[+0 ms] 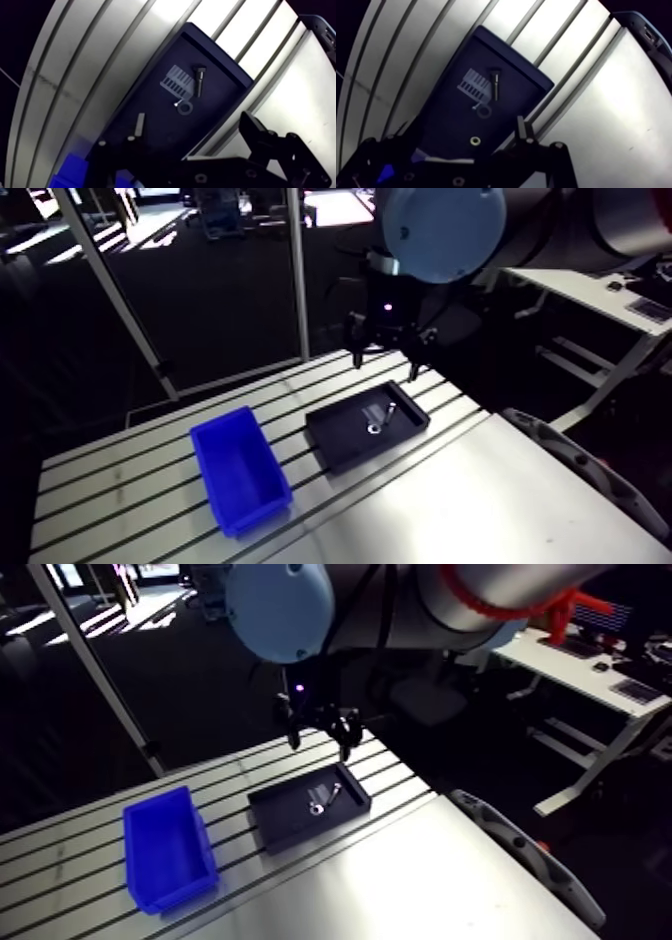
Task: Pick up the M10 bolt from the tray and put it into the blue bin.
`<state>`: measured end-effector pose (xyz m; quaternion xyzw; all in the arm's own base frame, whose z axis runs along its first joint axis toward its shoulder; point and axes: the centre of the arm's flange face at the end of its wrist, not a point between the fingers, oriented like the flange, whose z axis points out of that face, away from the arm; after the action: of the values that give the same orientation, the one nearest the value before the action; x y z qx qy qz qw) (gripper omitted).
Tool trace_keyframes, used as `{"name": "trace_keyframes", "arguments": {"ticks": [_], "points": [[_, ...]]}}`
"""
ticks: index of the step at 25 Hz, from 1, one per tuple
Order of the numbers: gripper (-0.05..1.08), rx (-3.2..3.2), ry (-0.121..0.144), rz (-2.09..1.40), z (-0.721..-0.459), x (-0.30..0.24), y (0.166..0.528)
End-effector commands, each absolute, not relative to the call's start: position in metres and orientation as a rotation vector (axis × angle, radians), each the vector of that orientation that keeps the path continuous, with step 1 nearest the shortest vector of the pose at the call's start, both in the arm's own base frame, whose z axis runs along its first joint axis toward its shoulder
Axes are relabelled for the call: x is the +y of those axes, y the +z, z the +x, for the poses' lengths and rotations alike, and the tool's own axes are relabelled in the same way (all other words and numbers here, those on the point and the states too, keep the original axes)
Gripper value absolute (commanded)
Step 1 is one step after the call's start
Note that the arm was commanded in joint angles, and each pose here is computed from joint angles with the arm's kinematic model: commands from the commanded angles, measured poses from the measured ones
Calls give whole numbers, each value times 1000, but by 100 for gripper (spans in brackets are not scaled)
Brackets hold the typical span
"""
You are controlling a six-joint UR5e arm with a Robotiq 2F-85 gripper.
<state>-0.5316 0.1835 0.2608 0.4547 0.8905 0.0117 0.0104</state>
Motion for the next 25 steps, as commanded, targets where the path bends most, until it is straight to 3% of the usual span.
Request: {"name": "trace_keyframes", "arguments": {"ticks": [1, 10, 21, 25], "points": [[1, 2761, 32, 1406, -525, 186, 233], [3, 2752, 30, 1399, -524, 186, 212], [25, 2722, 23, 1399, -522, 191, 196], [29, 2749, 32, 1432, -521, 197, 194]]}}
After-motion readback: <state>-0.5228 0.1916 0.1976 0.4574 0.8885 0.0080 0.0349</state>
